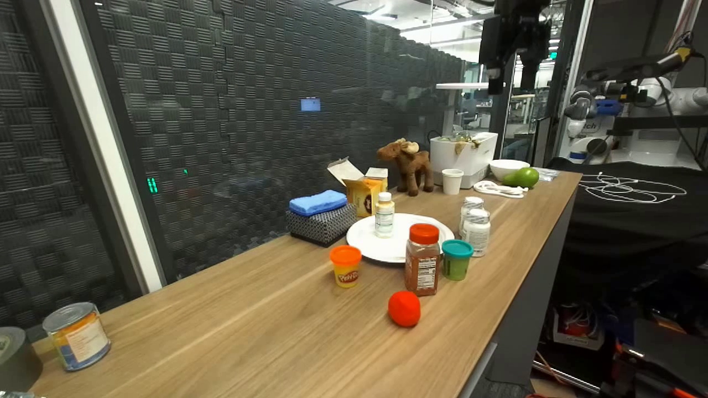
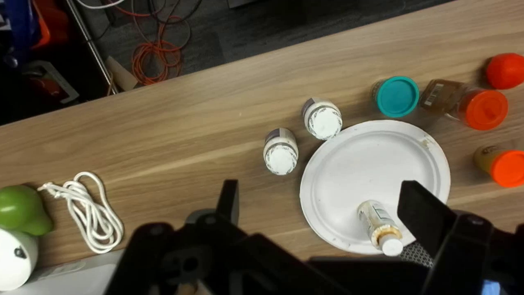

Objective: Pick up the bottles from the table and put them on the white plate.

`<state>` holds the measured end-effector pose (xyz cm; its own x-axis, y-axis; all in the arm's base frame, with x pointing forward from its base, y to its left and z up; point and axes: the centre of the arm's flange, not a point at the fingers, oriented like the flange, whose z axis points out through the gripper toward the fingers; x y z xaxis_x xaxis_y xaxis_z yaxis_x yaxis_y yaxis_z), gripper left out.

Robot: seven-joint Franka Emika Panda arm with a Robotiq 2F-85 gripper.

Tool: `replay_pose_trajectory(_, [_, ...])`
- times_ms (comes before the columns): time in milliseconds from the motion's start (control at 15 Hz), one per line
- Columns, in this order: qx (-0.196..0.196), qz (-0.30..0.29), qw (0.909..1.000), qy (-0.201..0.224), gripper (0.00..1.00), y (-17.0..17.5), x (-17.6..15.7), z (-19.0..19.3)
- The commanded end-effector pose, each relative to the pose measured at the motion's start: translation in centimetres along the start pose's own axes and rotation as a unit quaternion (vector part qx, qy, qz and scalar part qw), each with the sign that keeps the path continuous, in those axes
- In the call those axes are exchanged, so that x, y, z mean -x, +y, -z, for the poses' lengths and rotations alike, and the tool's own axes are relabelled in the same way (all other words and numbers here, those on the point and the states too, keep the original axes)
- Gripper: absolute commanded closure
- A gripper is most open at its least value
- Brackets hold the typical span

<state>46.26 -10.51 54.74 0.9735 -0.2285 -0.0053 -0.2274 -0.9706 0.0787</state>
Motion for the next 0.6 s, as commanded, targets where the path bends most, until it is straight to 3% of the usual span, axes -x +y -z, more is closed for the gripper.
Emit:
replay_pose_trajectory(0, [-0.014, 0.016, 0.9996, -0.018, 0.0, 0.0, -0.8, -4.0])
replay_pose_trajectory(533, [-0.033, 0.006, 0.9957, -0.086, 0.0, 0.5, 0.3, -12.2])
